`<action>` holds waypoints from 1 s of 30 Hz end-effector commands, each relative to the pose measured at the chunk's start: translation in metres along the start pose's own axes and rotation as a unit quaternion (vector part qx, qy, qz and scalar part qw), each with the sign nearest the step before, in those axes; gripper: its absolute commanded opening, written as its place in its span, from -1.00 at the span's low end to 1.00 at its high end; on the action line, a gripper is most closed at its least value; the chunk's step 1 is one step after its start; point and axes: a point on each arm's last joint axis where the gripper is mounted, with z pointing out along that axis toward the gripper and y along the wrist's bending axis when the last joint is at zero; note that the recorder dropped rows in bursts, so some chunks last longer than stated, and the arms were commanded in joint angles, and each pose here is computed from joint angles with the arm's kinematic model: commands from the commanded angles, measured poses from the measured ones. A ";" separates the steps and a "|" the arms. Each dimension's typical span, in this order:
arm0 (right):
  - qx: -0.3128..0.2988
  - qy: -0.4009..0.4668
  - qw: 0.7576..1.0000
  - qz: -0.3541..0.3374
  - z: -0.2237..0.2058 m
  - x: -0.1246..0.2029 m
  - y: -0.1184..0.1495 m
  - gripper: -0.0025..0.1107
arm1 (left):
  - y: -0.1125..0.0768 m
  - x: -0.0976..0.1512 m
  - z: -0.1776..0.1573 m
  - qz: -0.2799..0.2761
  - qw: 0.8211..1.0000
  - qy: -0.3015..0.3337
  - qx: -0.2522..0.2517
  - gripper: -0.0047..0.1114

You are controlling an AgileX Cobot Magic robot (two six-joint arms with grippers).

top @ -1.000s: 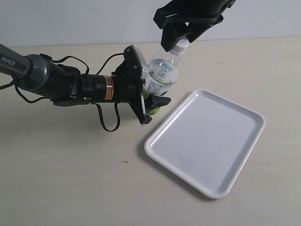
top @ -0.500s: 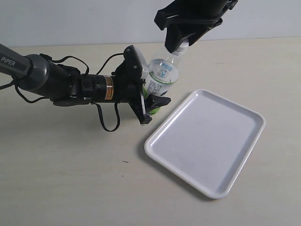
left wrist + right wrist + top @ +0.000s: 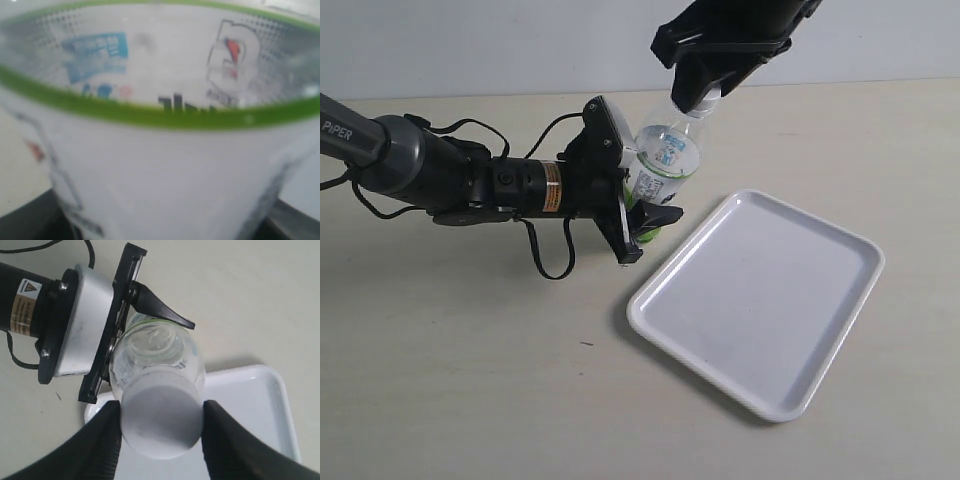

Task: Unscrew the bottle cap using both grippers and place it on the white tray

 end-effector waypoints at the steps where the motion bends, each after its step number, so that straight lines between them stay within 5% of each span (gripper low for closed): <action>1: 0.005 -0.007 0.997 -0.080 -0.005 -0.001 0.001 -0.96 | 0.000 0.002 -0.001 0.003 1.000 0.011 0.000 -0.92; 18: 0.006 -0.007 0.962 -0.273 -0.005 -0.001 0.001 -0.96 | 0.000 0.002 -0.001 0.002 1.000 0.011 0.000 -0.92; 30: 0.007 -0.007 0.900 -0.435 -0.005 -0.001 0.001 -0.96 | 0.000 0.002 -0.001 -0.016 1.000 0.011 0.000 -0.92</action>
